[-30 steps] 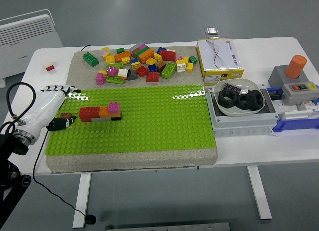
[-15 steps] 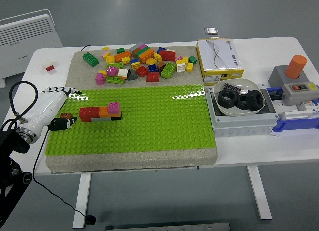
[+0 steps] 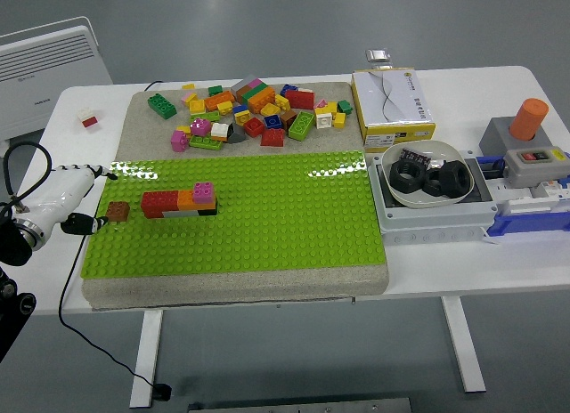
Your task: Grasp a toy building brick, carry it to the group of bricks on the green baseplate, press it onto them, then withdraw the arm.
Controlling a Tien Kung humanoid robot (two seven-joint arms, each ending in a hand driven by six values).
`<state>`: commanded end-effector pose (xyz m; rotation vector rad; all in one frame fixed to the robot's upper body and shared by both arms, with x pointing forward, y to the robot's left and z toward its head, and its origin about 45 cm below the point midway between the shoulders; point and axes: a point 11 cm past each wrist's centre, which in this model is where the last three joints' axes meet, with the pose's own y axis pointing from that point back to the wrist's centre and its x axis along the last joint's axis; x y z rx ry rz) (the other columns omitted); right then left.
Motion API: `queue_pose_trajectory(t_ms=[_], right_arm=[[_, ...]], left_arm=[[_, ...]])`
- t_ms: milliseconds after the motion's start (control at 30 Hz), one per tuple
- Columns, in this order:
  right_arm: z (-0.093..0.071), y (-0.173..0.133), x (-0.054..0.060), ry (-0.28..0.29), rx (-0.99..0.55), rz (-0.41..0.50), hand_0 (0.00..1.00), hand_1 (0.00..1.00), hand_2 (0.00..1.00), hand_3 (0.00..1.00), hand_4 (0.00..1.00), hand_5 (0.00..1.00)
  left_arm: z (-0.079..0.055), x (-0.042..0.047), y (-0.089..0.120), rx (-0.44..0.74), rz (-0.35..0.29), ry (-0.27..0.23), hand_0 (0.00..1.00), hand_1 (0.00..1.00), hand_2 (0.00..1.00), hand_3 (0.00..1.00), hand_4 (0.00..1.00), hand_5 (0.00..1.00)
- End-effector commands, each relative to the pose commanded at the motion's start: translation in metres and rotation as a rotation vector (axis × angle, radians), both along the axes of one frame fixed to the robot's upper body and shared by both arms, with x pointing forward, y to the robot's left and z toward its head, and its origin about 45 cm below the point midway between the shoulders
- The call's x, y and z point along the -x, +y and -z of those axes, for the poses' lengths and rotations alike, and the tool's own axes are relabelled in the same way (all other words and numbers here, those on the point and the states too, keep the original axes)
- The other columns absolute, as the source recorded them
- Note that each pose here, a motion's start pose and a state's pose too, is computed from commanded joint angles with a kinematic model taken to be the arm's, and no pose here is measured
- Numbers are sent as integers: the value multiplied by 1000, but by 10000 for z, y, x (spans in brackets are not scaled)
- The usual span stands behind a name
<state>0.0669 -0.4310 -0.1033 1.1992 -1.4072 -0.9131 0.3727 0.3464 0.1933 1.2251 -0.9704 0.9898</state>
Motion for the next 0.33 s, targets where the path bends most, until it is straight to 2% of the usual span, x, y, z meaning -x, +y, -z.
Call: queue_pose_trajectory(t_ms=[333], right_arm=[[5, 20, -15, -3, -2, 0, 673, 648, 728, 727, 713, 998]], left_arm=[[73, -56, -44, -9, 15, 27, 917, 893, 867, 769, 814, 2]])
